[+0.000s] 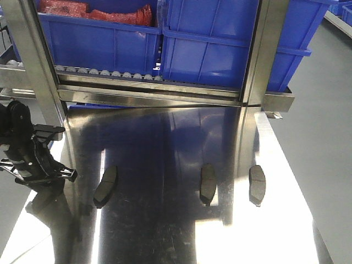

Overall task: Move and align brake pads A on conveyor
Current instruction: 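Lift the brake pad with the left gripper and pull it back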

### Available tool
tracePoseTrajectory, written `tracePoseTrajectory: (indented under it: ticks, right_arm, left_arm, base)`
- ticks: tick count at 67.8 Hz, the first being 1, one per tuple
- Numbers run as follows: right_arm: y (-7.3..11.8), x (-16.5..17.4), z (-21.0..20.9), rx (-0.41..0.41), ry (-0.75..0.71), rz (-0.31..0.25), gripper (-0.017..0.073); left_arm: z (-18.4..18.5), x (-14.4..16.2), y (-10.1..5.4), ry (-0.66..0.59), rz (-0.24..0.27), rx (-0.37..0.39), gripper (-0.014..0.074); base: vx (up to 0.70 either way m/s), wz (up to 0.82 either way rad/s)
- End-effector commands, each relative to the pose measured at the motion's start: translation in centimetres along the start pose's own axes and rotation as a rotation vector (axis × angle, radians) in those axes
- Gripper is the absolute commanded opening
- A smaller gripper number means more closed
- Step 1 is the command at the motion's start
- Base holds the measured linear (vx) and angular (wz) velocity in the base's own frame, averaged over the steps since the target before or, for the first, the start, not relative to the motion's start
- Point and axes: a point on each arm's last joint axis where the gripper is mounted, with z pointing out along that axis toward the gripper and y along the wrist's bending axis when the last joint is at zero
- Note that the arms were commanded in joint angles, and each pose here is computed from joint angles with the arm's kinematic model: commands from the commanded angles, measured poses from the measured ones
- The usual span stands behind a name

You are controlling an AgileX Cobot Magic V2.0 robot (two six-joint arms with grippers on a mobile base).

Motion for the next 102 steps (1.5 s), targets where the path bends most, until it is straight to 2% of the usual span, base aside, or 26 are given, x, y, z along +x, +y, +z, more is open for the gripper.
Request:
tracePoseTrajectory:
  ticks: [1, 17, 27, 43, 49, 66, 79, 90, 102]
  right_arm:
    - [0.0, -0.4, -0.1, -0.004, -0.078, -0.005, -0.0012]
    - [0.0, -0.4, -0.1, -0.004, -0.078, -0.005, -0.0012]
    - [0.0, -0.4, -0.1, -0.004, -0.078, -0.005, -0.0012]
    - [0.1, -0.4, -0.1, -0.005, -0.082, -0.005, -0.0012]
    - [0.1, -0.4, -0.1, -0.005, -0.08, -0.005, -0.0012]
    - [0.1, -0.4, -0.1, -0.005, -0.08, -0.005, -0.0012]
    - [0.1, -0.4, -0.1, -0.005, -0.08, -0.005, -0.0012]
    - [0.1, -0.4, -0.1, -0.005, -0.08, -0.005, -0.0012]
    - [0.1, -0.4, -0.1, -0.005, -0.08, -0.005, -0.0012]
  left_arm:
    - [-2.7, 0.0, -0.4, -0.051, -0.002, 0.003, -0.0007]
    - [-8.1, 0.9, -0.7, -0.209, -0.019, -0.012, -0.0007]
    - [-11.6, 2.7, -1.1, -0.328, -0.026, -0.014, -0.0007]
    - [-15.3, 8.0, -2.0, -0.552, -0.039, -0.012, -0.0006]
    - [-16.6, 10.6, -2.3, -0.638, -0.018, -0.028, -0.0006]
    - [-18.0, 17.6, -3.1, -0.864, -0.015, -0.047, -0.0006]
    - [-17.6, 22.7, -3.8, -1.035, -0.038, -0.02, -0.0006]
    - [-16.9, 26.2, -4.4, -1.154, -0.06, 0.022, -0.0006]
    - [-15.7, 29.2, -4.7, -1.258, -0.055, 0.024, -0.0006]
  base:
    - [0.0, 0.0]
    - [0.0, 0.0]
    - [0.0, 0.0]
    - [0.0, 0.0]
    - [0.0, 0.0]
    - [0.0, 0.0]
    - [0.0, 0.0]
    - [0.0, 0.0]
    - [0.0, 0.0]
